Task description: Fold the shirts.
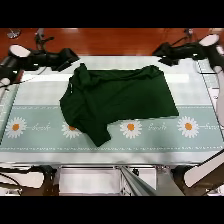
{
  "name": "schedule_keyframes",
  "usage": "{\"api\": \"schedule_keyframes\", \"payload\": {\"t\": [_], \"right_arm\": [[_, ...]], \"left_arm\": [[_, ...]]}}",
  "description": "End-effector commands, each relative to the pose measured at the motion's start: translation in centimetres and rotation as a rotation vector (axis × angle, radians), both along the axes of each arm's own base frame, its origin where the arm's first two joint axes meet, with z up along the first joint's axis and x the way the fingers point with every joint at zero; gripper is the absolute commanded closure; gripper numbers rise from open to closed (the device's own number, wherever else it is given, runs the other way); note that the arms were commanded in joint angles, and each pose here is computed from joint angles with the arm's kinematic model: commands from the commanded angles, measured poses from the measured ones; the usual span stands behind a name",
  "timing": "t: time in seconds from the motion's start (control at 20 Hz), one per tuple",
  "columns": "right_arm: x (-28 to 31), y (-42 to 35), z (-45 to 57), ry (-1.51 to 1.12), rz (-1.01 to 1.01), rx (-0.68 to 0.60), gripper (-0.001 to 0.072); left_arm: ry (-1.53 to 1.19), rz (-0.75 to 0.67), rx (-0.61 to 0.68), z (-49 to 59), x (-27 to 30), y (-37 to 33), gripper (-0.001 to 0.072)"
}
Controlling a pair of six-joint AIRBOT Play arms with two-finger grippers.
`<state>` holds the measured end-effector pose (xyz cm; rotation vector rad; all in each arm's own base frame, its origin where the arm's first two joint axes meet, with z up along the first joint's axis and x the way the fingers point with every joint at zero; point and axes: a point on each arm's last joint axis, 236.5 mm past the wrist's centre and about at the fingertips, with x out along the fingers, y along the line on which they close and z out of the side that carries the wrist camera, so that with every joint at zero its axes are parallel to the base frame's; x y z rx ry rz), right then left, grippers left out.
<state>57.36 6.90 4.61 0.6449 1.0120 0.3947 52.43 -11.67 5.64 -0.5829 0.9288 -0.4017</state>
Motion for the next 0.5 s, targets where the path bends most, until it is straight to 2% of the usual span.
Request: {"api": "schedule_keyframes", "payload": {"t": [0.0, 0.1, 0.15, 0.3, 0.45], "right_arm": [[-6.2, -6.0, 0.9, 0.152, 0.077, -0.051, 0.0086], [-11.9, -11.8, -0.1, 0.307, 0.055, -0.177, 0.0086], [-13.9, -13.6, -0.5, 0.337, 0.018, -0.200, 0.0086], [-17.2, -13.6, -2.3, 0.257, -0.170, -0.066, 0.0086], [-20.9, -9.6, -4.2, 0.165, -0.210, 0.044, 0.0086]], "left_arm": [[0.270, -0.082, 0.132, -2.0, -6.9, 6.9, 0.0004], [0.394, -0.065, 0.182, -3.4, -11.9, 10.4, 0.0004], [0.431, -0.040, 0.173, -4.5, -14.6, 11.0, 0.0004], [0.486, 0.088, 0.079, -8.9, -22.0, 9.6, 0.0004], [0.486, 0.183, -0.091, -11.2, -26.8, 6.4, 0.0004]]}}
